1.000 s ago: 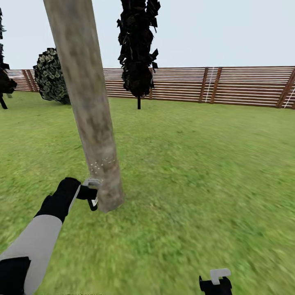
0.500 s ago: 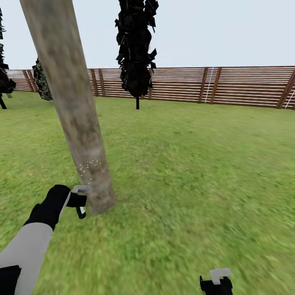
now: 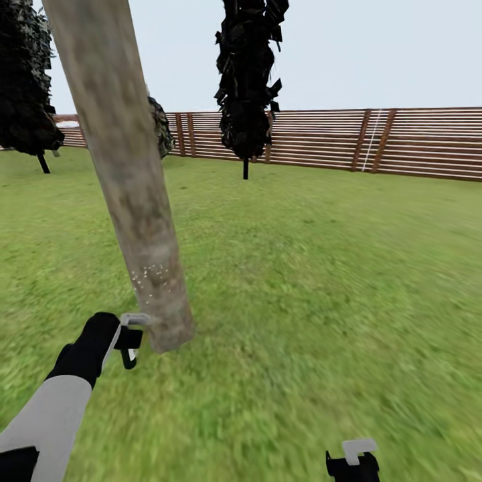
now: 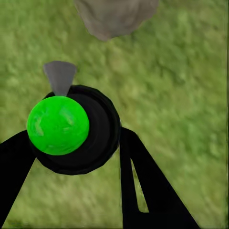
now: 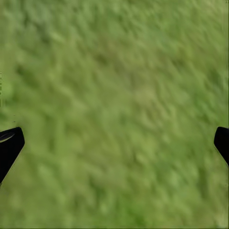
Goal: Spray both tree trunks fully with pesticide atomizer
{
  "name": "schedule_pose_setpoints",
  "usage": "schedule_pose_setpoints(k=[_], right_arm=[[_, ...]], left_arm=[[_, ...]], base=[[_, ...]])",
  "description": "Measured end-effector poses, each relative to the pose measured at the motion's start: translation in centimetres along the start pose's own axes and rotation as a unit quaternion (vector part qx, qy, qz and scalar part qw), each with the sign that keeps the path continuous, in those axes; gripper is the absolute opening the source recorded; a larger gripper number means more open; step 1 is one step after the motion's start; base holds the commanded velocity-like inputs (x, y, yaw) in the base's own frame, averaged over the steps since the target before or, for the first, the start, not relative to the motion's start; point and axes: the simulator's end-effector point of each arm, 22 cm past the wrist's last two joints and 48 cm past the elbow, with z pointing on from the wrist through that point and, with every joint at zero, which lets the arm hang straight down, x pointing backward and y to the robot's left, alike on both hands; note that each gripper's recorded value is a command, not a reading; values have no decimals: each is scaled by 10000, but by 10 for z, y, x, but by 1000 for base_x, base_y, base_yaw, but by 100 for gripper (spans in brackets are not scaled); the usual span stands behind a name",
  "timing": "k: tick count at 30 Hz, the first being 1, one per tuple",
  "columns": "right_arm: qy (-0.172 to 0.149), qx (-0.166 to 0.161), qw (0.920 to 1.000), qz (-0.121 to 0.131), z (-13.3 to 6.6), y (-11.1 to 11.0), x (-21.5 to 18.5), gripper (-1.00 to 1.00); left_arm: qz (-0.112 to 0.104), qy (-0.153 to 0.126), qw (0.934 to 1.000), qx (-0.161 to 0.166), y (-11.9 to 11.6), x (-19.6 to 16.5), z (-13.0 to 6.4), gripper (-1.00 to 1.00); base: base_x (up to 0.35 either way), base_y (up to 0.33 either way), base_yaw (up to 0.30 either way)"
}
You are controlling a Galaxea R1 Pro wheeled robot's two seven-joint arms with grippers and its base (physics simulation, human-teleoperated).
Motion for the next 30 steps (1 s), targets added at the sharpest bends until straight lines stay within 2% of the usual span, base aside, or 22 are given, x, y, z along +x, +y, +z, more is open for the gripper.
schedule_pose_setpoints(k=[2, 4, 6, 9, 13, 14, 16, 18, 20, 26, 30], right_arm=[[-2, 3, 10000, 0, 0, -1, 0, 100], [-4, 3, 10000, 1, 0, 0, 0, 100], [-2, 3, 10000, 0, 0, -1, 0, 100], [-2, 3, 10000, -1, 0, -1, 0, 100], [2, 0, 10000, -1, 0, 0, 0, 100], [2, -3, 10000, 1, 0, 0, 0, 100], [2, -3, 10000, 2, 0, 0, 0, 100], [1, -3, 10000, 3, 0, 0, 0, 100], [2, -4, 10000, 2, 0, 1, 0, 100], [-3, 2, 10000, 1, 0, 0, 0, 100], [-1, 15, 10000, 2, 0, -2, 0, 100]], left_arm=[[-1, 2, 10000, 74, -9, 0, 0, -100], [-6, -29, 9996, 275, -36, -2, 0, -100], [16, -59, 9995, 324, -46, -4, -1, -100], [58, -72, 9996, 276, -44, -5, -1, -100], [53, 93, 9999, 28, -11, 15, 7, -100], [46, 126, 9999, 33, -10, 21, 9, -100], [50, 40, 9999, 150, -22, 19, 11, -100], [92, -31, 9994, 317, -47, 17, 11, -100], [165, 43, 9989, 430, -66, 32, 18, -100], [231, 24, 9991, 355, -64, 59, 31, -100], [204, -7, 9998, -7, -58, 58, 32, -100]], base=[[246, -186, 278], [278, -150, 278], [295, -119, 278], [253, -114, 278], [57, -28, 278], [5, -3, 278], [3, -1, 278], [1, 0, 277], [0, 0, 273], [126, -124, 105], [167, -223, 3]])
